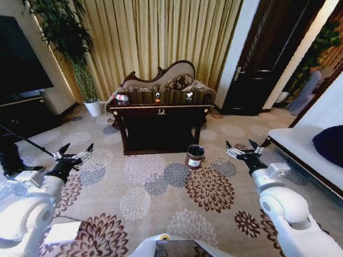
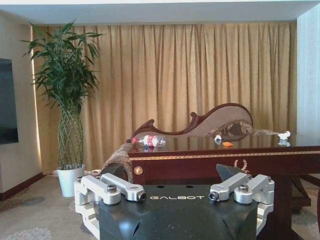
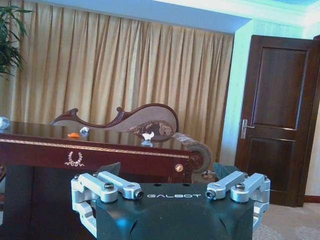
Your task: Move to the front of the table and place the trash on the table into the trash bin.
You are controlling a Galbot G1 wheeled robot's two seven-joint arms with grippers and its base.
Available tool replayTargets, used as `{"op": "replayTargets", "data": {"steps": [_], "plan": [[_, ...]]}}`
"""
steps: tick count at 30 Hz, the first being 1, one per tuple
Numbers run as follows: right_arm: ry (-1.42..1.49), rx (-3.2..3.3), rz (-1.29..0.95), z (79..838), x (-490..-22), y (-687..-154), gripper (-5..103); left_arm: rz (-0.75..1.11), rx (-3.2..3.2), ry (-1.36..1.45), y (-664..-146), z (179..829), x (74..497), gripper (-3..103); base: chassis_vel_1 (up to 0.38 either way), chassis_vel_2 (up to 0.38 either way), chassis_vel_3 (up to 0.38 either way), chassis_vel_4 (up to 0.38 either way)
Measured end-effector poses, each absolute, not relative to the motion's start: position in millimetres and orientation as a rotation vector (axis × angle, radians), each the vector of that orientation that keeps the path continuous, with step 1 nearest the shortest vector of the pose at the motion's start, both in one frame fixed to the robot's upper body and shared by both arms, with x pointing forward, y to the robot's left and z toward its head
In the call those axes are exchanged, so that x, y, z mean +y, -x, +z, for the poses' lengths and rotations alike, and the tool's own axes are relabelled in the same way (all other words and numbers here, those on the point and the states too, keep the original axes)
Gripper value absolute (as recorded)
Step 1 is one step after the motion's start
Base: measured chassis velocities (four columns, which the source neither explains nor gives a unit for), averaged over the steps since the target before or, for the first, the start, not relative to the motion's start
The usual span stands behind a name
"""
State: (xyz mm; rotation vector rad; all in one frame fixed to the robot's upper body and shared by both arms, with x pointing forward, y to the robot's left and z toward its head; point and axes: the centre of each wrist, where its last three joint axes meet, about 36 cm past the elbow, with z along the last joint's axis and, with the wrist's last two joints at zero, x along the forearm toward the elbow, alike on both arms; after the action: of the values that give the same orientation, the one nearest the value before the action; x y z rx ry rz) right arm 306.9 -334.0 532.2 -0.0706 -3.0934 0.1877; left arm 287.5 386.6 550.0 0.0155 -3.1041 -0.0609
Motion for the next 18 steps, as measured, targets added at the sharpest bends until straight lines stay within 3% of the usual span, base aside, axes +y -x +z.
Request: {"op": "replayTargets", "data": {"steps": [18], "plan": [[0.062, -3.089, 0.188, 531.8, -332.7, -306.3, 100, -0.052, -3.108, -0.011, -287.6, 546.6, 388.3, 100, -0.128, 0.137, 0.123, -0.133]]}}
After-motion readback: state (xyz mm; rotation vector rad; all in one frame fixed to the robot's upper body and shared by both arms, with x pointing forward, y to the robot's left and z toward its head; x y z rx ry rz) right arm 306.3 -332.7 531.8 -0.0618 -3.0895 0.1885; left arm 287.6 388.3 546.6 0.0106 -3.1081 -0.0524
